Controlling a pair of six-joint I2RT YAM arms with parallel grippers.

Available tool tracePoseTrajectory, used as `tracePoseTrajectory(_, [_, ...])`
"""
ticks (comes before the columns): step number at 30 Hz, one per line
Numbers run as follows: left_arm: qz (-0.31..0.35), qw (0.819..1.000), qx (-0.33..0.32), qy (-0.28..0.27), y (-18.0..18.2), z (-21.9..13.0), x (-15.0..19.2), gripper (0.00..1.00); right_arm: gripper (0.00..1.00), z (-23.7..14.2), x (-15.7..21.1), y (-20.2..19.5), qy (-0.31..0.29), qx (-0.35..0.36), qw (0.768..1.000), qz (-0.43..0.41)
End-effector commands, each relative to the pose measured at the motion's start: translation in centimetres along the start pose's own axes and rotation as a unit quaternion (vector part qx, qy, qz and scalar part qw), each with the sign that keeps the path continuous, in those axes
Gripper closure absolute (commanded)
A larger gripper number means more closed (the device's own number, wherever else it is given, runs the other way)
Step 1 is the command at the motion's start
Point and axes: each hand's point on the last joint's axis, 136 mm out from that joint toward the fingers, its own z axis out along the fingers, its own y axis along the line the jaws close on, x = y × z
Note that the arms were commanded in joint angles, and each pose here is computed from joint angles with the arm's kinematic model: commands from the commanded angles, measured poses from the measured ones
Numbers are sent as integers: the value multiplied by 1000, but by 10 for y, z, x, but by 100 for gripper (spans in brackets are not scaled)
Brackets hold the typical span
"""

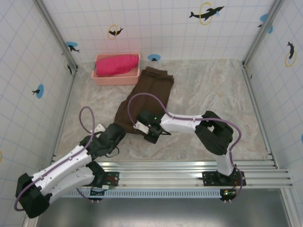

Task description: Roll up the long pants

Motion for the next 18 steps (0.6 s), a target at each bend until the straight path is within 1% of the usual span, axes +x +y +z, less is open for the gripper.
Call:
tracePoseTrajectory(1, [-42, 996, 74, -23, -31, 7, -3, 9, 100, 27, 34, 14, 69, -47, 996, 6])
tracePoseTrajectory(4, [-69, 990, 117, -36, -41, 18, -3, 6, 100, 28, 34, 12, 70, -59, 996, 19])
tracePoseTrajectory(7, [-91, 984, 143, -52, -39, 30, -3, 6, 100, 27, 33, 11, 70, -72, 995, 26])
tracePoseTrajectory(13, [-104, 982, 136, -78, -22, 40, -8, 6, 100, 24, 31, 6, 77, -82, 993, 27])
tracePoseTrajectory(18, [-111, 980, 138, -90, -19, 45, -10, 6, 100, 23, 35, 6, 86, -82, 993, 23])
